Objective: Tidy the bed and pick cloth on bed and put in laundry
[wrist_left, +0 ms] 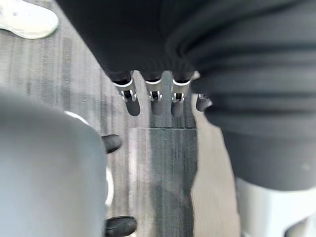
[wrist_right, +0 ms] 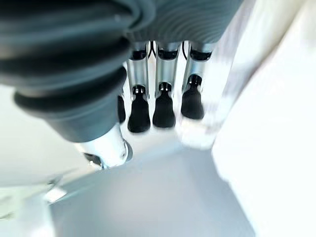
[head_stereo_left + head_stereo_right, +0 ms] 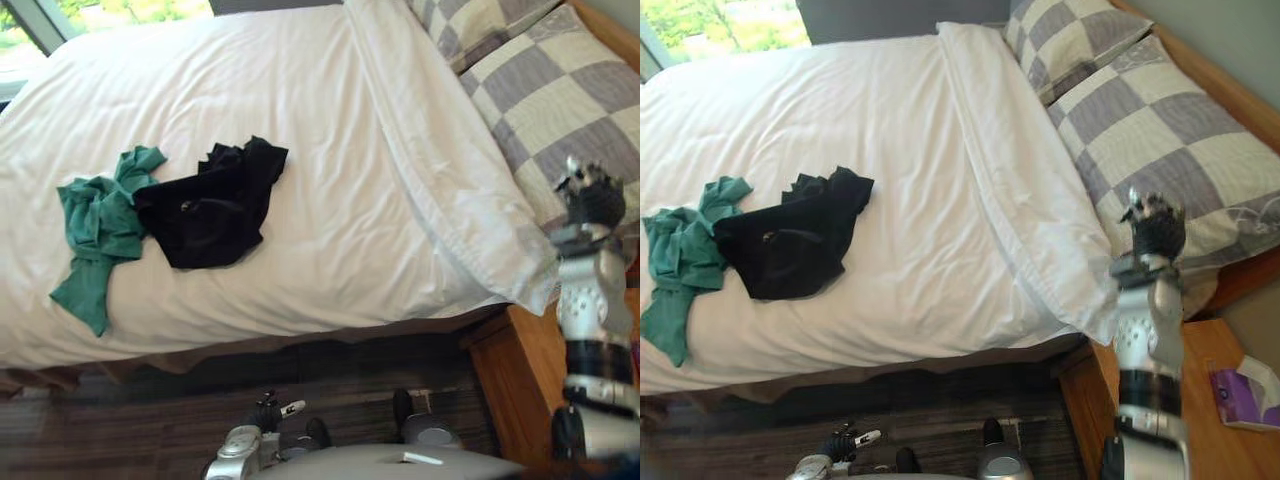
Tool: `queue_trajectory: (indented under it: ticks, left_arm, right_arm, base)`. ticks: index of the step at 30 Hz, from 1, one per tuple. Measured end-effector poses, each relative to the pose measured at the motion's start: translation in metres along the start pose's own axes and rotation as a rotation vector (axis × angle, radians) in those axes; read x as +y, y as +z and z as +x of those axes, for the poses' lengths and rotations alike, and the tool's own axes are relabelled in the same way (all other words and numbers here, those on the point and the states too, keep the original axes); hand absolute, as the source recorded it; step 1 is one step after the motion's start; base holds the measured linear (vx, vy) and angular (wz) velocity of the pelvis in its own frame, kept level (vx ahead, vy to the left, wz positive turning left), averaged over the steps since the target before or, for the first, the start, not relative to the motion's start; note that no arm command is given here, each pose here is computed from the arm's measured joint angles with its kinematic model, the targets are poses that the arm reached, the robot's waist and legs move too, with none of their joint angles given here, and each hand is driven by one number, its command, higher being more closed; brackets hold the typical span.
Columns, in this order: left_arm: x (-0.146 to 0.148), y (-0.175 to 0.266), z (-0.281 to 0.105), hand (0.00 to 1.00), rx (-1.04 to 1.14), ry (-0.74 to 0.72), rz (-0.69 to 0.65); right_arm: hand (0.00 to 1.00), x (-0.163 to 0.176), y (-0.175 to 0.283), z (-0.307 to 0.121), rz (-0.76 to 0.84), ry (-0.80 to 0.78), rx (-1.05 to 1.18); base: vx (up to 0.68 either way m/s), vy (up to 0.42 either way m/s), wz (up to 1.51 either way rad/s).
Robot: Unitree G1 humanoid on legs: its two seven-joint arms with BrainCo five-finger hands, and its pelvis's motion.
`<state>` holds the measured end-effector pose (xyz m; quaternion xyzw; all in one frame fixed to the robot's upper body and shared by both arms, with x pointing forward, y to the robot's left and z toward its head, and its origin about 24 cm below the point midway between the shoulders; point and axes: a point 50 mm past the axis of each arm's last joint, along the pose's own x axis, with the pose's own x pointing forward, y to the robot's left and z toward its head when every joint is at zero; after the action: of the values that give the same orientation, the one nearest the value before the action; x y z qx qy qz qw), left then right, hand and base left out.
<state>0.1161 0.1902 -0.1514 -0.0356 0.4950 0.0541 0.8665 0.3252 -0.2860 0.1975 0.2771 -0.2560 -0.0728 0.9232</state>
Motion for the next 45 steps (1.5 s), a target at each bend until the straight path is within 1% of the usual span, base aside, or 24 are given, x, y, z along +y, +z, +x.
queue_trajectory:
  ticks: [4,6,10,13,15,16,19,21,24,27,30,32,34,35,37,39,40,42,45]
  left_arm:
    - [-0.003,0.028,0.006,0.0,-0.07,-0.011,-0.033]
    - [-0.007,0.034,0.008,0.0,-0.082,-0.022,-0.029]
    - [-0.03,0.053,0.012,0.0,-0.122,-0.076,0.015]
    - [-0.045,0.062,0.013,0.0,-0.143,-0.109,-0.012]
    - [-0.055,0.064,0.012,0.0,-0.149,-0.124,-0.017]
    - [-0.056,0.066,0.012,0.0,-0.156,-0.125,-0.024]
    - [-0.061,0.068,0.012,0.0,-0.175,-0.131,-0.055]
    - [-0.065,0.07,0.011,0.0,-0.196,-0.14,-0.064]
    - [-0.072,0.071,0.01,0.0,-0.218,-0.163,-0.078]
    - [-0.081,0.072,0.009,0.0,-0.237,-0.195,-0.11]
    - [-0.081,0.067,0.009,0.0,-0.227,-0.192,-0.126]
    - [-0.078,0.065,0.01,0.0,-0.221,-0.184,-0.126]
    - [-0.078,0.063,0.01,0.0,-0.221,-0.179,-0.133]
    - [-0.079,0.063,0.01,0.0,-0.221,-0.182,-0.128]
    - [-0.079,0.061,0.01,0.0,-0.215,-0.179,-0.124]
    - [-0.077,0.056,0.011,0.0,-0.201,-0.168,-0.131]
    - [-0.075,0.053,0.01,0.0,-0.199,-0.164,-0.134]
    - [-0.072,0.05,0.01,0.0,-0.201,-0.155,-0.158]
    - [-0.064,0.045,0.009,0.0,-0.204,-0.145,-0.183]
  right_arm:
    - [1.0,0.042,0.037,0.035,0.201,0.122,-0.126]
    - [1.0,0.056,0.047,0.043,0.312,0.152,-0.176]
    - [1.0,0.07,0.076,0.053,0.418,0.174,-0.295]
    - [1.0,0.065,0.085,0.054,0.478,0.122,-0.355]
    - [1.0,0.053,0.082,0.052,0.548,0.053,-0.388]
    - [1.0,0.05,0.082,0.051,0.569,0.041,-0.399]
    - [1.0,0.031,0.069,0.042,0.694,-0.017,-0.444]
    - [1.0,0.016,0.051,0.028,0.744,-0.034,-0.471]
    - [1.0,0.011,0.025,0.013,0.788,-0.014,-0.468]
    - [1.0,0.003,-0.001,-0.007,0.787,-0.012,-0.45]
    - [1.0,-0.009,-0.035,-0.035,0.786,-0.08,-0.398]
    - [1.0,-0.022,-0.061,-0.061,0.803,-0.165,-0.343]
    - [1.0,-0.053,-0.101,-0.111,0.806,-0.388,-0.241]
    - [1.0,-0.063,-0.111,-0.128,0.801,-0.461,-0.213]
    - [1.0,-0.087,-0.133,-0.185,0.765,-0.666,-0.132]
    - [1.0,-0.093,-0.141,-0.216,0.75,-0.75,-0.096]
    - [1.0,-0.095,-0.142,-0.225,0.743,-0.769,-0.082]
    - [1.0,-0.097,-0.145,-0.236,0.708,-0.782,-0.033]
    - [1.0,-0.096,-0.15,-0.241,0.646,-0.755,0.049]
  base:
    - [-0.08,0.023,0.22]
    - [-0.04,0.008,0.18]
    - [0.01,0.03,0.09]
    - [0.03,0.028,0.09]
    - [0.04,0.011,-0.13]
    - [0.05,-0.002,-0.18]
    - [0.05,-0.021,-0.04]
    - [0.04,-0.036,0.05]
    - [0.04,-0.04,-0.05]
    - [0.06,-0.041,-0.11]
    - [0.08,-0.039,-0.13]
    - [0.09,-0.038,-0.22]
    - [0.08,-0.028,-0.12]
    - [0.08,-0.022,-0.09]
    - [0.08,-0.025,-0.12]
    - [0.09,-0.026,-0.19]
    - [0.08,-0.025,-0.24]
    - [0.05,-0.027,-0.15]
    - [0.04,-0.028,-0.01]
